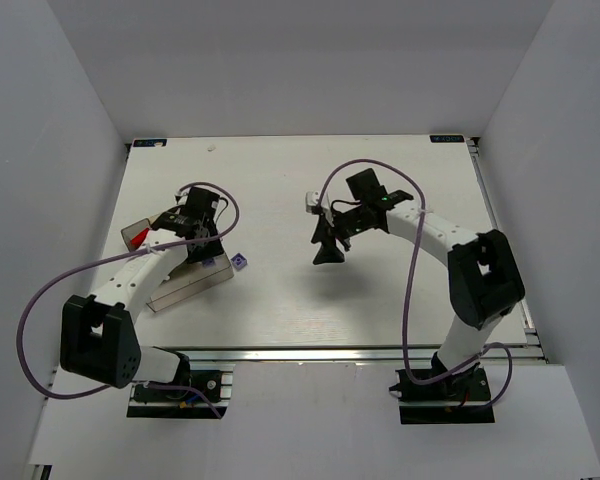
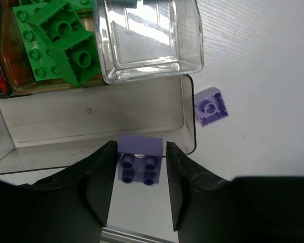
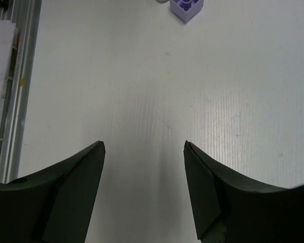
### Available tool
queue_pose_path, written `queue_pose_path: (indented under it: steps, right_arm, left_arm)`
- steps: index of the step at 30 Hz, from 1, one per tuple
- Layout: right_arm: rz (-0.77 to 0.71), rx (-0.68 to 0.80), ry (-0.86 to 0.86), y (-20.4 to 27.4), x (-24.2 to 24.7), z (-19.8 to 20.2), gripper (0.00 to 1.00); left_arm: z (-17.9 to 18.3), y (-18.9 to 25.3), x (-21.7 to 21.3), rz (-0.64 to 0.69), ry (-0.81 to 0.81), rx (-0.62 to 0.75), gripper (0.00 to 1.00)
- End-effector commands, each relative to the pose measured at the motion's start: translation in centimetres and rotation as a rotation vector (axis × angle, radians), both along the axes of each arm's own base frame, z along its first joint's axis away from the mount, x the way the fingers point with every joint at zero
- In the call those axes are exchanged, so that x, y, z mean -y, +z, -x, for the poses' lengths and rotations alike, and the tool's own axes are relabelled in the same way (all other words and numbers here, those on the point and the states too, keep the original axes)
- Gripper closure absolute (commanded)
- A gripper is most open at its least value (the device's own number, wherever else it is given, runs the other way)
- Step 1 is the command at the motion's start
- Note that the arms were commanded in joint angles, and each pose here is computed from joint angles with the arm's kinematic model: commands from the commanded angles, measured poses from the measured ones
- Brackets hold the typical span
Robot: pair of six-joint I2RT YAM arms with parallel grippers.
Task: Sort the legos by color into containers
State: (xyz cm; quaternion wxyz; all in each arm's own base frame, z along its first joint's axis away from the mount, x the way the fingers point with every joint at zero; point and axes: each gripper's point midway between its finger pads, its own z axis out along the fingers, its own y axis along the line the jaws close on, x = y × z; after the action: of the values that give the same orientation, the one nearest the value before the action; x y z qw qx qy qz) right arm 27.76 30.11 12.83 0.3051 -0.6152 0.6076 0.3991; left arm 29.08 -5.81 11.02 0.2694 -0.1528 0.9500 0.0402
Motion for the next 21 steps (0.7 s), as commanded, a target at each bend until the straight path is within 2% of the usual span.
queue_pose_path:
  steps: [1,5,7,8,9,10,14,15,17,18,19,21]
  right_arm:
    - [-0.029,0.078,0.076,0.6,-2.2,-0.9,0.3]
    - [-0.064,0.146,0.135,0.9,-5.3,-1.3,0.3]
    - [-0.108,0.213,0.219,1.0,-6.8,-1.1,0.21]
    - [-0.131,0.25,0.262,1.0,-7.8,-0.6,0.2]
    - [-0.148,0.282,0.303,0.7,-8.4,-0.6,0.11]
    - [-0.179,0.361,0.362,0.7,-9.0,-0.6,0.11]
    - [-0.201,0.498,0.466,0.0,-12.7,-0.8,0.11]
    - [-0.194,0.5,0.489,-1.4,-13.8,-0.7,0.11]
    - [-0.193,0.563,0.504,-1.1,-15.8,-1.5,0.11]
    - [-0.172,0.549,0.511,-2.9,-16.5,-1.7,0.11]
    - [-0.183,0.582,0.52,-2.1,-18.0,-1.9,0.11]
    - [-0.162,0.571,0.528,-3.9,-19.2,-2.4,0.11]
  left_arm:
    - [-1.0,0.7,-1.2,-0.024,0.036,0.039,0.45]
    - [-1.2,0.8,-1.4,-0.025,0.034,0.04,0.3]
    - [-1.3,1.2,-1.6,-0.023,0.033,0.049,0.25]
    - [-1.4,1.6,-1.9,-0.02,0.042,0.057,0.25]
    - [-1.3,1.9,-1.9,-0.019,0.043,0.062,0.24]
    - [-1.3,2.5,-1.9,-0.014,0.04,0.073,0.24]
    - [-1.0,6.2,-2.2,0.027,0.085,0.173,0.25]
    - [-0.6,6.9,-2.4,0.033,0.095,0.189,0.25]
    - [0.3,9.3,-2.9,0.052,0.134,0.265,0.26]
    - [0.9,9.8,-3.1,0.054,0.144,0.276,0.26]
    - [1.6,11.1,-3.4,0.067,0.154,0.319,0.25]
    - [3.0,11.6,-4.2,0.057,0.186,0.326,0.26]
